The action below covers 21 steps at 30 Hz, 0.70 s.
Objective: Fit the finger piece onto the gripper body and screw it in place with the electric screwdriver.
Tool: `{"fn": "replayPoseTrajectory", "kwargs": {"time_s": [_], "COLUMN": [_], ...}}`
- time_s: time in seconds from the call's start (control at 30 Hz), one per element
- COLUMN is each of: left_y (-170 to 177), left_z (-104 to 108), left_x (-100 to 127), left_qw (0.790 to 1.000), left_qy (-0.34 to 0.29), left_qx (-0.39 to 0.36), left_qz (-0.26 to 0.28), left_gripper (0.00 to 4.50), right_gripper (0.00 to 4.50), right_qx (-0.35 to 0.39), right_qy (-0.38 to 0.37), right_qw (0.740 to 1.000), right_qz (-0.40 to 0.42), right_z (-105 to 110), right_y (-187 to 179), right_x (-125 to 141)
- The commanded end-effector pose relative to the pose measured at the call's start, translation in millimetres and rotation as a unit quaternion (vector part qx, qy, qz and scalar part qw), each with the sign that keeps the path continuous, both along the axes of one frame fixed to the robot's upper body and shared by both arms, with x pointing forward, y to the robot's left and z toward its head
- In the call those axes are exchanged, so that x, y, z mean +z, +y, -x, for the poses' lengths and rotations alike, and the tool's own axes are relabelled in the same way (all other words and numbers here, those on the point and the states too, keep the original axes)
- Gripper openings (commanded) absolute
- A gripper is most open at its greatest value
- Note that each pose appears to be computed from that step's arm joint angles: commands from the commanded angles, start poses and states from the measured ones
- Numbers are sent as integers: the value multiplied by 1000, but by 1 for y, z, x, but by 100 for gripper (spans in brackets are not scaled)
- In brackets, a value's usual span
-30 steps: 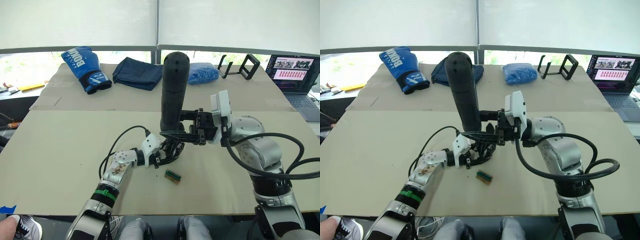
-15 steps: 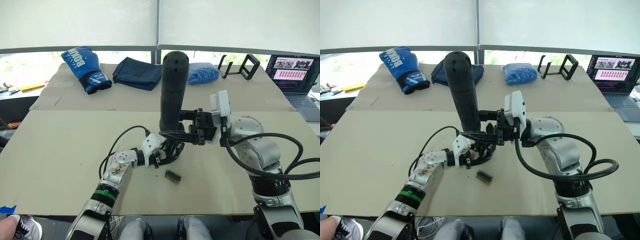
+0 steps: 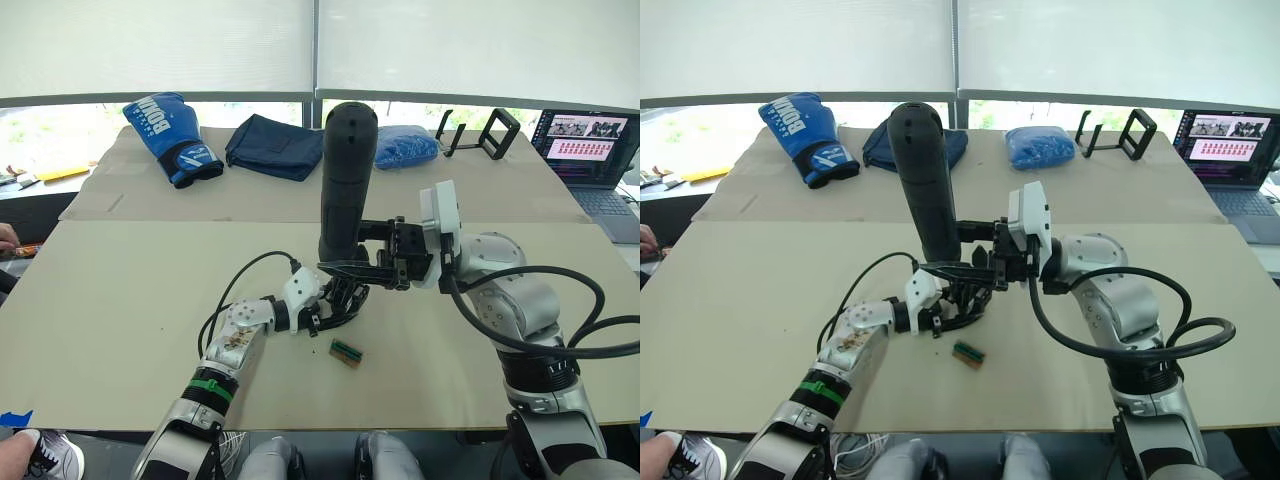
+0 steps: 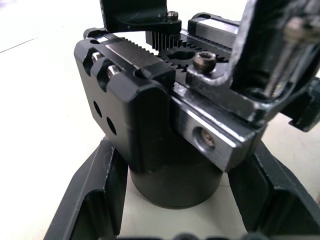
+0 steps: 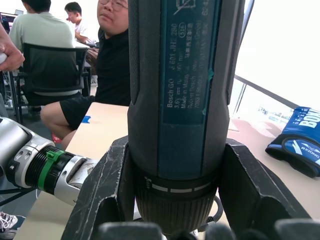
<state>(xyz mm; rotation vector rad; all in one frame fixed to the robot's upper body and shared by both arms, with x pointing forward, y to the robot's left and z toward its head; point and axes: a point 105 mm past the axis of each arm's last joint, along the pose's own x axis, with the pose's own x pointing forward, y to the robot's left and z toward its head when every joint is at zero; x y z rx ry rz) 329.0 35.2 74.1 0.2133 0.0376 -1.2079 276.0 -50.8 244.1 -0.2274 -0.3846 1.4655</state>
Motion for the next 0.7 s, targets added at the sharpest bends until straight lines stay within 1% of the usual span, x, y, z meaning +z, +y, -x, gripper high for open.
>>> {"fn": "replayPoseTrajectory", "kwargs": {"time_s": [0.03, 0.3, 0.7], "left_y": [-3, -3, -4], "left_z": [7, 7, 7], "left_x": [-15, -14, -14], "left_qw": [1000, 1000, 1000], "left_qy": [28, 28, 28], "left_qx": [-8, -9, -9], "left_qz": [-10, -10, -10], "left_gripper": [230, 230, 230], "right_gripper": [191, 191, 191], "right_qx": [4, 10, 10], "right_qy": [-30, -24, -33], "right_qw": [999, 1000, 999], "right_qz": [-18, -9, -5], "right_z": [5, 7, 7], "right_y": [0, 1, 3], "right_x": [11, 7, 9]}}
